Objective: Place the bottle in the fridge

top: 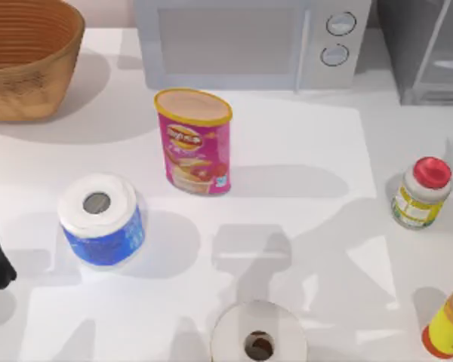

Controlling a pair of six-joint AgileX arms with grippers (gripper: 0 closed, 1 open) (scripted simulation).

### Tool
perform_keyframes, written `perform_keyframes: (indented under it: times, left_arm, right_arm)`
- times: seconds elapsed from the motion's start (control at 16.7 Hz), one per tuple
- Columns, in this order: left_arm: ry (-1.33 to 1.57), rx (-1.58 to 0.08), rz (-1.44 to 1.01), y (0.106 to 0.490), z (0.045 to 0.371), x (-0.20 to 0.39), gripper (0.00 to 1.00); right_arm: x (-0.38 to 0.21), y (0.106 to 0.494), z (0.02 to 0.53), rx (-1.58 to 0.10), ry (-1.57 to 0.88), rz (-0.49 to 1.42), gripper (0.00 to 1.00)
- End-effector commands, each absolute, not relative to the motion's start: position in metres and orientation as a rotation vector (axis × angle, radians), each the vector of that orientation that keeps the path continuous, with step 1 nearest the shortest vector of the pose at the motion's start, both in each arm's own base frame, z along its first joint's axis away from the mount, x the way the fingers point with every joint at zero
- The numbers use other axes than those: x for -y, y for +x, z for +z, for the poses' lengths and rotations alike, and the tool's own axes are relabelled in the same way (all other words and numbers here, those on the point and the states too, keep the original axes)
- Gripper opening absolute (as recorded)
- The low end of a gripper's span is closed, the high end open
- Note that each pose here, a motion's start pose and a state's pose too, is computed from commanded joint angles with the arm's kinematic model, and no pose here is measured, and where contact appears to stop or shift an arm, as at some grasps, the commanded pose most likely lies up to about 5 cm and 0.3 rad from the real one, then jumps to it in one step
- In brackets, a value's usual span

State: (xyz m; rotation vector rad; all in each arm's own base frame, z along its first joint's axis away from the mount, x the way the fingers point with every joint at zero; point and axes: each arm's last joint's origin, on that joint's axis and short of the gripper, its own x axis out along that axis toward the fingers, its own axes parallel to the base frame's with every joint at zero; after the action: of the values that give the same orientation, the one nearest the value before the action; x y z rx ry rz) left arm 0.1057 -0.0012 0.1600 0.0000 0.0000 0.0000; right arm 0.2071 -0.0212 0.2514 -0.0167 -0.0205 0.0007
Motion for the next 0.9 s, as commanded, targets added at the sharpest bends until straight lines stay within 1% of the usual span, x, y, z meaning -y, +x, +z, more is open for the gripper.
perform_keyframes:
  times: [0.42,0.9]
  left_arm:
    - [0.0,0.0,0.0,0.106,0.16,0.001,1.0]
    - [0.0,0.0,0.0,0.106,0.16,0.001,1.0]
  right_arm:
    - [0.04,0.273,0.25,0.026,-0.021,0.003,0.01]
    - [0.07,0.347,0.207,0.002,-0.008,-0.001,0.01]
